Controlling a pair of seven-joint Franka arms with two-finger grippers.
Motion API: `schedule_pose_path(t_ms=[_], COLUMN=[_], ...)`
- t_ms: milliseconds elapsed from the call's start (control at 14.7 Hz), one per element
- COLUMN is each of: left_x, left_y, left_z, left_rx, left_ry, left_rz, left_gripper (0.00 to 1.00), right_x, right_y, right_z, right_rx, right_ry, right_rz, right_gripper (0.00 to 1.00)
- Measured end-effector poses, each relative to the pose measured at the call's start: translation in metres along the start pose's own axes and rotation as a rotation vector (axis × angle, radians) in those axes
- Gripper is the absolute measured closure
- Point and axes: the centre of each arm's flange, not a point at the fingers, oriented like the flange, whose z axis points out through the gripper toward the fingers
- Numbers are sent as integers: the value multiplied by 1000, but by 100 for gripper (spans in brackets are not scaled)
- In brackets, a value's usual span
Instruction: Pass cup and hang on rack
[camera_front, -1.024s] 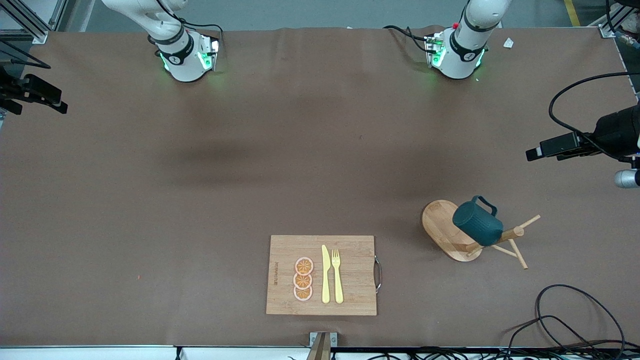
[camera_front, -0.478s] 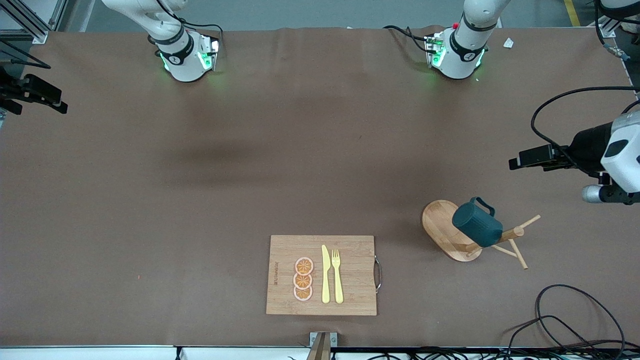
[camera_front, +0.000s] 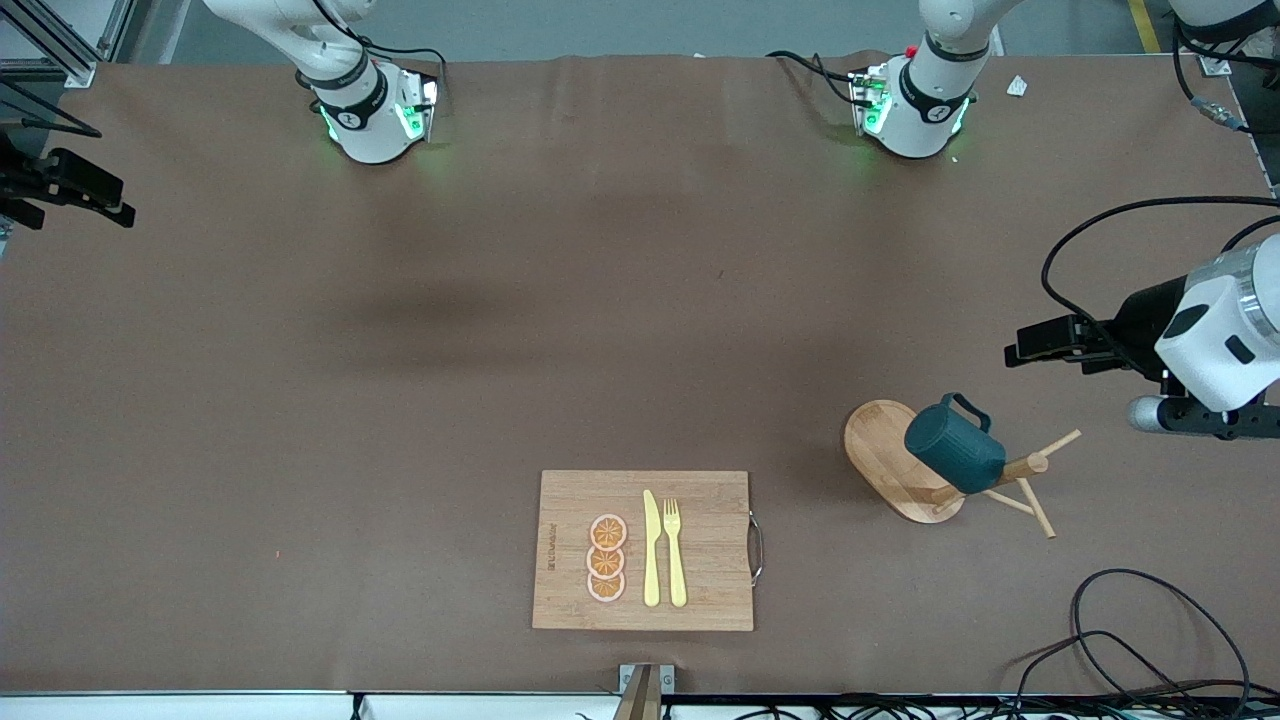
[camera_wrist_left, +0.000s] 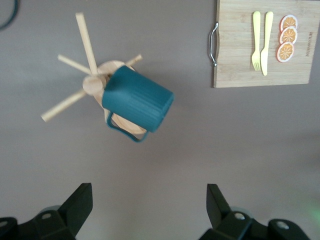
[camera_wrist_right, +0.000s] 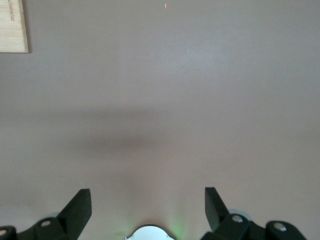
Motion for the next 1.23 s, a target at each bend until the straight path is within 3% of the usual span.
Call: schedule_pose_path(t_ms=[409,819,1228], left_x=[15,-7,-12], left_y=[-8,17,-10], left_z=[-2,-39,-52], left_rx=[73,127,149], left_ry=[12,53,59], left_rz=[97,111,156], left_gripper=[0,0,0], right_x=[0,0,0], right_y=[0,0,0], right_z=[0,0,0], right_rx=[0,0,0], right_ry=[0,0,0], right_rz=[0,0,0], right_gripper=[0,0,0])
